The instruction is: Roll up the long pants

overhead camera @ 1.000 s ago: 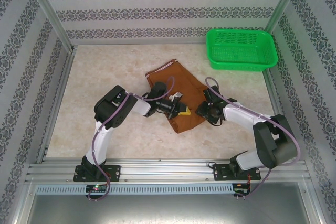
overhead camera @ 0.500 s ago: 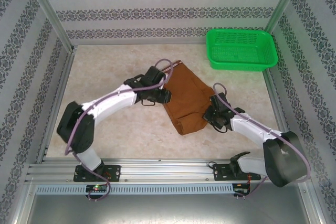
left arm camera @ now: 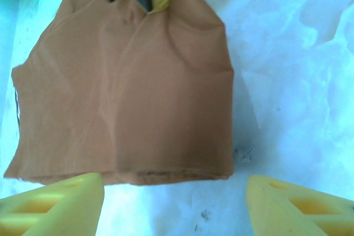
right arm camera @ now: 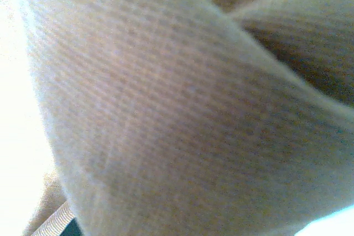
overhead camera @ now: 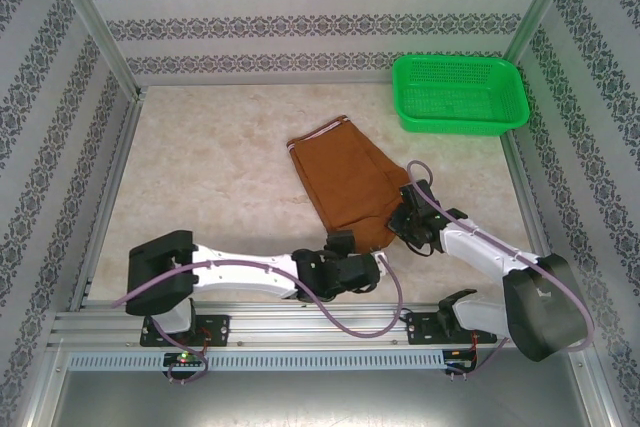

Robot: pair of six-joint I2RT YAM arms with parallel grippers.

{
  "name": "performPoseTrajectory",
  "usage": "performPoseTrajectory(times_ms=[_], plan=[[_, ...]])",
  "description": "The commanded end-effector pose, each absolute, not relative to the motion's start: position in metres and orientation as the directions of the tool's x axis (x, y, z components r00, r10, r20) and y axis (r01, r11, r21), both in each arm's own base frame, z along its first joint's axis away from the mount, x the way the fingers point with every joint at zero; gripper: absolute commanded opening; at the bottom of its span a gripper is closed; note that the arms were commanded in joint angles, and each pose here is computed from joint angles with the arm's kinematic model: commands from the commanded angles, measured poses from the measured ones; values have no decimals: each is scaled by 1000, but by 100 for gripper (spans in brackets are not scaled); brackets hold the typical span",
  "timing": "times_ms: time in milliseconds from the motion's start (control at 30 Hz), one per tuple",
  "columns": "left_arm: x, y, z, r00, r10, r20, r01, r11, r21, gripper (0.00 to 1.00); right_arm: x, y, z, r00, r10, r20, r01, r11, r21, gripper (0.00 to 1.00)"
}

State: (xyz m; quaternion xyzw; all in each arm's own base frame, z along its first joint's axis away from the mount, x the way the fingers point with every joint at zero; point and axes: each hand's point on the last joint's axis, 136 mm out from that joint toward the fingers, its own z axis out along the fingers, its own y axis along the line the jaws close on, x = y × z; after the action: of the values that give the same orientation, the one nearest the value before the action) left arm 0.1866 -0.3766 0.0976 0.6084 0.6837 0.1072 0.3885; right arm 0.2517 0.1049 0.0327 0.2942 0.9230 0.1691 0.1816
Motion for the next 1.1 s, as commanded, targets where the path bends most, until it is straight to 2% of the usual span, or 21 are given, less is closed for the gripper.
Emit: performPoseTrajectory(times_ms=[0,267,400,500,700,833,900,967,1000,1067], plan=[[194,-388,97,139,919,-369,698,173,695,70,234,100,19,-769,605,-206,512,776,368,0],[210,-421,77,257,921,-291,636,65,769,73,240,108,20,-769,610,-190,504,762,407,0],[228,-422,48,241,944,-223,634,21,773,74,245,113,26,-771,608,-188,494,759,424,0],[255,-406,25,155,966,-205,669,50,742,74,248,114,34,-767,612,-193,488,751,445,0],[318,-345,-22,-102,986,-133,727,165,667,72,246,111,55,-745,634,-209,488,731,478,0],[329,-319,-42,-181,980,-81,758,192,624,69,244,104,68,-719,656,-231,493,715,495,0],[328,-313,-53,-217,975,-55,785,207,584,56,243,101,73,-708,667,-232,494,703,512,0],[326,-311,-61,-254,966,-51,806,241,540,24,243,100,74,-708,666,-235,493,704,511,0],[326,-310,-64,-278,959,-54,813,265,519,2,243,100,73,-709,666,-232,495,704,509,0],[321,-310,-66,-286,956,-72,830,284,480,0,244,101,69,-712,667,-218,500,700,510,0]])
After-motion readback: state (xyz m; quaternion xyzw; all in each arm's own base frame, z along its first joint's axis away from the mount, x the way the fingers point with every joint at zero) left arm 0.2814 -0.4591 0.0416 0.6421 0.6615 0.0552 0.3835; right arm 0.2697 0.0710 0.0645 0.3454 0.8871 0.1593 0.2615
